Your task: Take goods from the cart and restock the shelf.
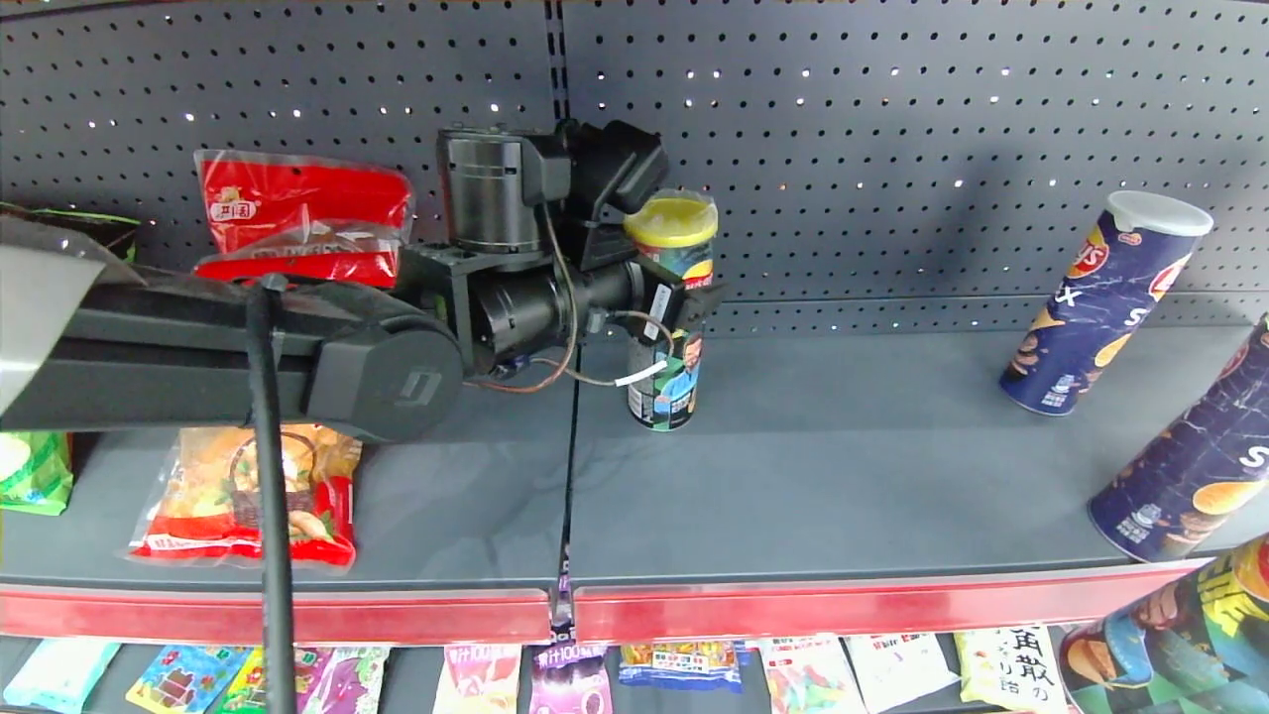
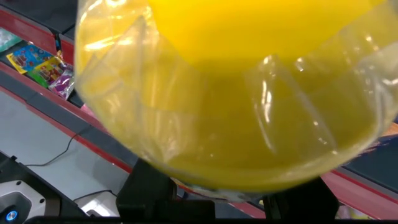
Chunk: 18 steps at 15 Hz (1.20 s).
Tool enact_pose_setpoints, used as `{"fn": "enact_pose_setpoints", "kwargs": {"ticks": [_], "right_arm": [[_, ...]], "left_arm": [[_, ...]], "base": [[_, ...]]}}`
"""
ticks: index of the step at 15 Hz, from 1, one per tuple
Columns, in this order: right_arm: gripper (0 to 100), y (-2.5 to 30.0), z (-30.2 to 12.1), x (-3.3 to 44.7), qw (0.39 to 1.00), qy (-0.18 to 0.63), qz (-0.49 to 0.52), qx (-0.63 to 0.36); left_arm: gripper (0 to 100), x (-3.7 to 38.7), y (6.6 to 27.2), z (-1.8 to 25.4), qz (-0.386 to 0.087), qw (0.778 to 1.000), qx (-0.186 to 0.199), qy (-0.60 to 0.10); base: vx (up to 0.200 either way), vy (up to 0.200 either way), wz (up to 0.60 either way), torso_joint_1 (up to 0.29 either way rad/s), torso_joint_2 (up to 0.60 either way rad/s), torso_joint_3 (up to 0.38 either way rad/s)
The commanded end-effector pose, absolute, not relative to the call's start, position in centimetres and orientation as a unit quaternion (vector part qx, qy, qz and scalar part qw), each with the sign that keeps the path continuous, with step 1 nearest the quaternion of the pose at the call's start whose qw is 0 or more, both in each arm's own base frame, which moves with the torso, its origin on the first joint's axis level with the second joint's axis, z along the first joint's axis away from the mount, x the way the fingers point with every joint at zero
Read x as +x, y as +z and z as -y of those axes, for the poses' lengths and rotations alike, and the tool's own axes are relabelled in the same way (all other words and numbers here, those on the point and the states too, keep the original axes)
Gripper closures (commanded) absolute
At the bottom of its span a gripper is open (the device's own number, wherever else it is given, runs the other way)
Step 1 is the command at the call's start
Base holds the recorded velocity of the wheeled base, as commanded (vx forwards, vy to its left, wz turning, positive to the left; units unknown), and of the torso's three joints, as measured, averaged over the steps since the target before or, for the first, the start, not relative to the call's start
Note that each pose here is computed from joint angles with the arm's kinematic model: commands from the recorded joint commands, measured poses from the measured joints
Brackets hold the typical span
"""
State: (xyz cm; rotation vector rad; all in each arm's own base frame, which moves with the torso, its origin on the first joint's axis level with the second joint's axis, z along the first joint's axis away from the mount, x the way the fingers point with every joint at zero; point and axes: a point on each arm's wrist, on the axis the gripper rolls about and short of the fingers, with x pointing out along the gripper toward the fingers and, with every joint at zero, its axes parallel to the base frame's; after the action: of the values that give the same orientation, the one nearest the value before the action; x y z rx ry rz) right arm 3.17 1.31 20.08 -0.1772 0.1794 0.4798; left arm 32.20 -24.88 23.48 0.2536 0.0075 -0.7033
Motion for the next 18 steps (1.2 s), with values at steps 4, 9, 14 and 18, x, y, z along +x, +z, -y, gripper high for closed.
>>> {"fn": "enact_pose_setpoints", "kwargs": {"ticks": [4,9,14,18], "right_arm": [[100,20.3,-1.3,3.1,0.964,0.237,-0.085,-0.088],[100,20.3,-1.2,2.9,0.965,0.236,-0.08,-0.087],[100,20.1,-1.2,2.7,0.965,0.235,-0.078,-0.087],[100,20.0,-1.1,2.5,0.965,0.235,-0.078,-0.087]], "left_arm": [[0,33.0,22.8,26.9,-0.001,0.933,0.124,-0.339],[100,31.9,23.3,26.5,-0.005,0.93,0.109,-0.352],[100,28.4,23.1,23.3,-0.033,0.904,0.107,-0.413],[100,27.3,24.8,20.7,-0.009,0.87,0.091,-0.485]], "base": [[0.0,0.0,0.0,0.0,0.0,0.0],[0.0,0.0,0.0,0.0,0.0,0.0],[0.0,0.0,0.0,0.0,0.0,0.0],[0.0,0.0,0.0,0.0,0.0,0.0]]}}
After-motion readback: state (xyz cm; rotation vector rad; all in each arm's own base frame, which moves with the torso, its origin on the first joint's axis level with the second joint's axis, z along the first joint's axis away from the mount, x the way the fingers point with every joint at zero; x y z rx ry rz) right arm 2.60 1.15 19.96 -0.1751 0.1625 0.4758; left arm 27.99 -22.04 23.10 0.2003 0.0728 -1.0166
